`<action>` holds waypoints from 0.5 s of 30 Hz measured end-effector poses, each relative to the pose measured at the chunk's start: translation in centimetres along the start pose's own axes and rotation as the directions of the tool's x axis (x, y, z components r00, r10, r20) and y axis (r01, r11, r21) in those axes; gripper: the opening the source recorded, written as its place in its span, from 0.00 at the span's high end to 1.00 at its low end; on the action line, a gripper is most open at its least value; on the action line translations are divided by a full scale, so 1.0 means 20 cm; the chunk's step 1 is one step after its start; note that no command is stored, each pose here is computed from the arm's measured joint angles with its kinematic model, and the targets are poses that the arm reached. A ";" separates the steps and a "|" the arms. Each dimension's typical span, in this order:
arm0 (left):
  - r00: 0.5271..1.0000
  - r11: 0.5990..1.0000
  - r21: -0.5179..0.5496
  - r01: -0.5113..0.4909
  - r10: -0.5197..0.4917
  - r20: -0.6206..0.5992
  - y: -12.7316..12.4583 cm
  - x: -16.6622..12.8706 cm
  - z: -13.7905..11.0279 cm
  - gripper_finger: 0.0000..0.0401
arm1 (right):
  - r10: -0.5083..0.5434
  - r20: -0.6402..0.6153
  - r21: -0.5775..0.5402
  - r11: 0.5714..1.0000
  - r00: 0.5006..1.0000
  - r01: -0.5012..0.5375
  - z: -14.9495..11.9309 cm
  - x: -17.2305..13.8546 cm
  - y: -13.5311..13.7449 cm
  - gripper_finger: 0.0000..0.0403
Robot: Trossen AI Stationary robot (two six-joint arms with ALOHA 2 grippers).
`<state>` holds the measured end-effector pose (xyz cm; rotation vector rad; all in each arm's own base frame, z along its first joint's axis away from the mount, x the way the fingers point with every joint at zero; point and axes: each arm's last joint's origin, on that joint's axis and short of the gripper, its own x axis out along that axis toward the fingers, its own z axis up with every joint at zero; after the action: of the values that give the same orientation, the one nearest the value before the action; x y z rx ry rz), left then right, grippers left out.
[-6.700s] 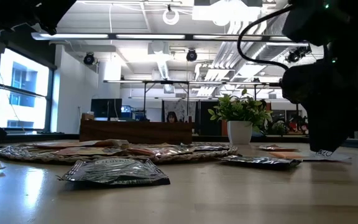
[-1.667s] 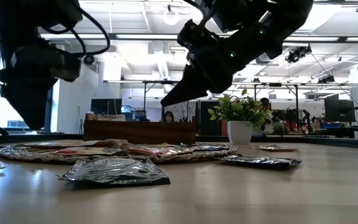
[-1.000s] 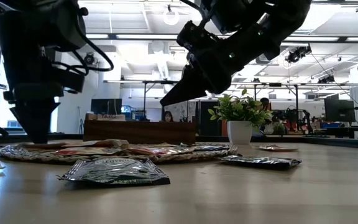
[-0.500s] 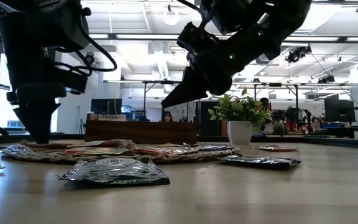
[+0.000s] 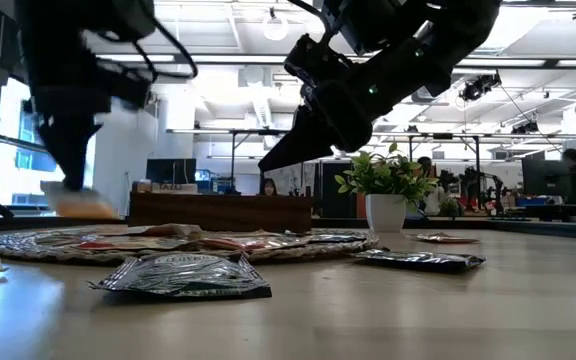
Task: Pick & Place Tea
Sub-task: Put the white tea packet into the left compartment of the wooden organizer
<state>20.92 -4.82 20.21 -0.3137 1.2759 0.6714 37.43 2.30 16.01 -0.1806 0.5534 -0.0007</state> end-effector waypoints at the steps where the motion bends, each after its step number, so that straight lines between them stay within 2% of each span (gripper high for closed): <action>1: 0.999 0.999 0.029 -0.026 0.025 0.037 0.00 -0.03 0.02 1.00 | 0.000 0.001 0.000 1.000 1.000 0.000 0.00 0.00 0.00 0.97; 6: 0.969 0.970 0.178 -0.164 0.125 0.213 0.02 -0.12 0.13 1.00 | 0.010 0.008 0.001 1.000 1.000 -0.010 0.00 0.00 0.00 0.97; 9: 0.933 0.936 0.221 -0.273 0.201 0.299 0.06 -0.12 0.20 1.00 | 0.011 0.009 -0.003 1.000 1.000 -0.011 0.00 0.00 0.00 0.97; 12: 0.891 0.893 0.243 -0.378 0.280 0.356 0.12 -0.10 0.28 1.00 | 0.011 0.009 -0.003 1.000 1.000 -0.011 0.00 0.00 0.00 0.97; 15: 0.870 0.857 0.273 -0.437 0.326 0.369 0.17 -0.08 0.34 1.00 | 0.010 0.008 -0.003 1.000 1.000 -0.010 0.00 0.00 0.00 0.97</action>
<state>23.90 1.14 24.11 0.3477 1.1320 0.7824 37.47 2.33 16.06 -0.1806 0.5460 0.0110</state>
